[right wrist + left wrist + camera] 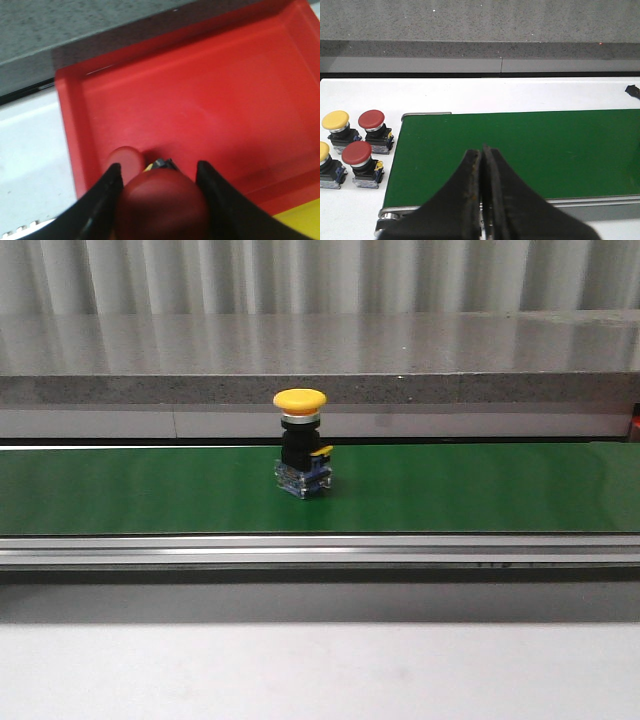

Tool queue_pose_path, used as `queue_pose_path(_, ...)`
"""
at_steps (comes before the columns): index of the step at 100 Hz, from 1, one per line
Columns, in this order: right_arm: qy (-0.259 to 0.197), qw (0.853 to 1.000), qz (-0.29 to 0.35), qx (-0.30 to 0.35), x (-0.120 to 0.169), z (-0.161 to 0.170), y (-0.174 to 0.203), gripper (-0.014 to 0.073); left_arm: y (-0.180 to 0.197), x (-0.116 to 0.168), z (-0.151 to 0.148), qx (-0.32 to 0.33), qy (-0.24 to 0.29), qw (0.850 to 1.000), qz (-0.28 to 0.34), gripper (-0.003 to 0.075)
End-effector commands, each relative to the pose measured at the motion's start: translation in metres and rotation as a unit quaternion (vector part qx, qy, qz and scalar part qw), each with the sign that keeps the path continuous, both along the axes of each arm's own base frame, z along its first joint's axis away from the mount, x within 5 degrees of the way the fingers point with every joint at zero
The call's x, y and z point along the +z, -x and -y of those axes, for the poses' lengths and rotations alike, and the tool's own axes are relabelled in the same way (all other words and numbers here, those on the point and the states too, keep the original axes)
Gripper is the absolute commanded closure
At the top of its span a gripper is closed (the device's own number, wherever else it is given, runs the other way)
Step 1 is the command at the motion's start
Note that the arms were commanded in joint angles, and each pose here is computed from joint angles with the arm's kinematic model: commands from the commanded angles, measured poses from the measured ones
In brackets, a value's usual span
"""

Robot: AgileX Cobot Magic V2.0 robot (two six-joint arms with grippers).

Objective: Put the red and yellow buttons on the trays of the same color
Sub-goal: 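Carry the red button with the right gripper into the red tray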

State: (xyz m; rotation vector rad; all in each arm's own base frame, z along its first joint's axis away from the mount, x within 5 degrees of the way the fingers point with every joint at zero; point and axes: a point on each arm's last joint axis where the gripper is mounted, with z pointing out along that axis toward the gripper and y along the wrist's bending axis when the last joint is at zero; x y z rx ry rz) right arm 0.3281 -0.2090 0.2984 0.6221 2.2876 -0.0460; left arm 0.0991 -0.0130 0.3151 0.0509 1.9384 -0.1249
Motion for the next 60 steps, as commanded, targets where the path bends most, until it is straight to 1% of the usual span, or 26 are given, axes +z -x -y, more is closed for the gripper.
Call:
queue_pose_path(1, 0.035, 0.997, 0.056, -0.031, 0.02, 0.015, 0.0, 0.0397, -0.003, 0.014, 0.002, -0.009, 0.007, 0.999, 0.046, 0.074)
queue_pose_path(14, 0.026, 0.998, 0.044, -0.042, -0.004, 0.026, -0.009, 0.0397, -0.003, 0.014, 0.002, -0.009, 0.007, 0.999, 0.046, 0.074)
queue_pose_path(27, 0.012, 0.997, 0.048, -0.057, -0.023, 0.034, -0.019, 0.0397, -0.003, 0.014, 0.002, -0.009, 0.007, 0.999, 0.046, 0.074)
queue_pose_path(48, 0.003, 0.997, 0.042, -0.066, -0.045, 0.042, -0.029, 0.0397, -0.003, 0.014, 0.002, -0.009, 0.007, 0.999, 0.046, 0.074)
queue_pose_path(60, -0.003, 0.997, 0.037, -0.065, -0.052, 0.046, -0.035, 0.0397, -0.003, 0.014, 0.002, -0.009, 0.007, 0.999, 0.046, 0.074)
